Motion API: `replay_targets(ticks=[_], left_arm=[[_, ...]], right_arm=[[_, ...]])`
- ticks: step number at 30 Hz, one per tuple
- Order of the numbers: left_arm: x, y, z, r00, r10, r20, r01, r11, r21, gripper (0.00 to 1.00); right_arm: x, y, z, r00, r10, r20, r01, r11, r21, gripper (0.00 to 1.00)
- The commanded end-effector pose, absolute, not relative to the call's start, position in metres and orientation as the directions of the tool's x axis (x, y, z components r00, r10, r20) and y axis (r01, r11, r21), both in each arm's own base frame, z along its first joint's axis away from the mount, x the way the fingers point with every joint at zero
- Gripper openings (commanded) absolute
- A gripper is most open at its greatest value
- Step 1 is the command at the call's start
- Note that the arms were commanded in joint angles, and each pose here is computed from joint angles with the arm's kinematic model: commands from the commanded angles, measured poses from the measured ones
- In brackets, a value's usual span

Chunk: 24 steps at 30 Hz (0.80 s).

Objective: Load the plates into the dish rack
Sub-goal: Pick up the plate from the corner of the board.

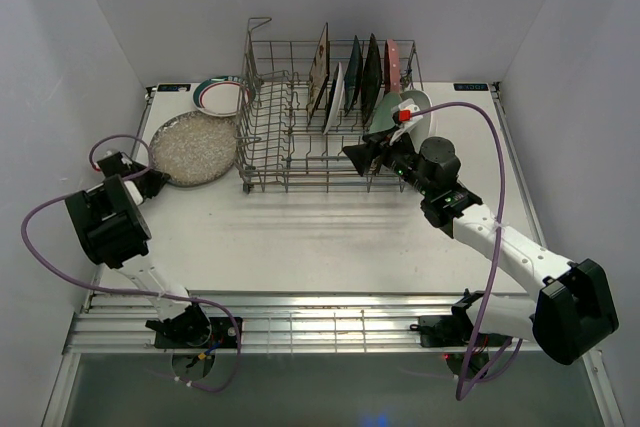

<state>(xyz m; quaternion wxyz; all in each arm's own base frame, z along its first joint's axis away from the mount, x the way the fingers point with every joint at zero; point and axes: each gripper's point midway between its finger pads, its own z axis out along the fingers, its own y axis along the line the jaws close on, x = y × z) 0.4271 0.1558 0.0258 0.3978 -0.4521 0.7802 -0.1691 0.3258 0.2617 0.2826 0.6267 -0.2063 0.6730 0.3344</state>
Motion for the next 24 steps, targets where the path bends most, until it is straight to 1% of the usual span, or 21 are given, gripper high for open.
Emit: replay_targets(ticks=[1, 8, 12, 16, 21, 24], left_arm=[[0.419, 0.162, 0.062, -0.276, -0.786, -0.553, -0.507, 0.608, -0.611, 0.0], [0.407, 0.17, 0.084, -0.252, -0.735, -0.63, -0.516, 0.652, -0.556, 0.0], [0.4, 0.173, 0.115, -0.208, -0.69, -0.693, -0.497, 0.685, -0.533, 0.0], [0.39, 0.172, 0.136, -0.186, -0.656, -0.732, -0.49, 0.707, -0.51, 0.0], [0.377, 0.169, 0.151, -0.167, -0.646, -0.744, -0.497, 0.707, -0.503, 0.0], [0.371, 0.165, 0.155, -0.173, -0.645, -0.744, -0.488, 0.712, -0.505, 0.0]], right_arm=[[0.326, 0.264, 0.305, -0.071, 0.18, -0.981, -0.715, 0.676, 0.176, 0.67], [0.323, 0.272, 0.302, -0.085, 0.168, -0.982, -0.747, 0.642, 0.174, 0.68], [0.318, 0.28, 0.304, -0.096, 0.171, -0.981, -0.78, 0.599, 0.181, 0.68], [0.308, 0.29, 0.306, -0.111, 0.17, -0.979, -0.826, 0.532, 0.186, 0.68], [0.296, 0.301, 0.308, -0.153, 0.175, -0.973, -0.868, 0.447, 0.216, 0.68], [0.284, 0.312, 0.312, -0.189, 0.179, -0.966, -0.903, 0.355, 0.242, 0.68]])
